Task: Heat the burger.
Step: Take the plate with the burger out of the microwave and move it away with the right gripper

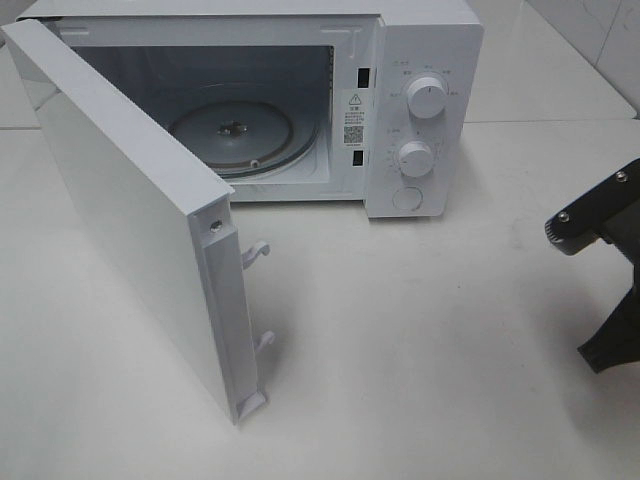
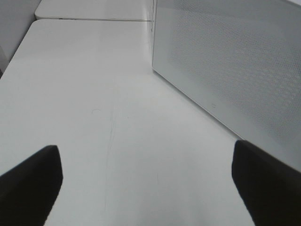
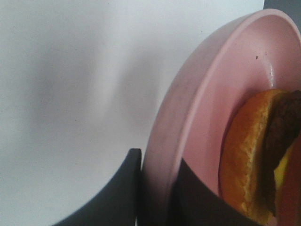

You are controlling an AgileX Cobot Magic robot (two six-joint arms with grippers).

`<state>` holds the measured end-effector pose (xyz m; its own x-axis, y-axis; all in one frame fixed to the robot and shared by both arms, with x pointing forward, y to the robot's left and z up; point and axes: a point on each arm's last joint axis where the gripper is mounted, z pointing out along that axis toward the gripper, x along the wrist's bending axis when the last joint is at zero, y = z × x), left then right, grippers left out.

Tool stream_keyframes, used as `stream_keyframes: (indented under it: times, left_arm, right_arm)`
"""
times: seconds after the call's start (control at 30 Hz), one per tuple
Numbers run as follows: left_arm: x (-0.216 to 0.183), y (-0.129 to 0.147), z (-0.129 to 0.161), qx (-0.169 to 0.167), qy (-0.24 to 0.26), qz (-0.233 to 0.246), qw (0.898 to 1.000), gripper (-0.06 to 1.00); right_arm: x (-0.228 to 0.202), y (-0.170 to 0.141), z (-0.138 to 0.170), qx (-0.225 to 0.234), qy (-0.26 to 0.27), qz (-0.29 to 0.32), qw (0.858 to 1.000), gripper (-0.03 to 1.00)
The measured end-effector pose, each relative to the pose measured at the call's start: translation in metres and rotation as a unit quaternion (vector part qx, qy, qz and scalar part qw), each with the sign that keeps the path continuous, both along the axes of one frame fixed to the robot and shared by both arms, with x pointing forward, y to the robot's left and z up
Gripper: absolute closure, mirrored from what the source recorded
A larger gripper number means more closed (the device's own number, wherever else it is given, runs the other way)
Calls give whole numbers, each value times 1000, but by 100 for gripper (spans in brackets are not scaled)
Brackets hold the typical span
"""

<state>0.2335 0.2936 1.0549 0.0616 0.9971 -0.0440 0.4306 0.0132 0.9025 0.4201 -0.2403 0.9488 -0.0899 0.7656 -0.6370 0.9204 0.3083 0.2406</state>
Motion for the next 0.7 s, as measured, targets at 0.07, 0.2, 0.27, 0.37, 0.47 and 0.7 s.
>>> stream_keyframes:
  times: [0.07,0.2,0.27,0.37,0.47,0.7]
  left_arm:
    - [0,0,0,0,0,0,1000,5]
    - [0,0,0,0,0,0,1000,5]
    - [0,0,0,0,0,0,1000,5]
    - [0,0,0,0,0,0,1000,5]
    - [0,0,0,0,0,0,1000,5]
    - [0,0,0,0,0,0,1000,5]
  right_arm:
    - [4,4,-10,8,-1,-11,1000,84]
    - [7,7,-20,10,-1,-19,1000,84]
    - [9,8,-27,9,1,-22,1000,84]
    - [12,10,-37,2,2,-31,1000,84]
    - [14,10,-49,-10,5,-42,999,84]
    - [17,12,-71,-26,14,-52,998,84]
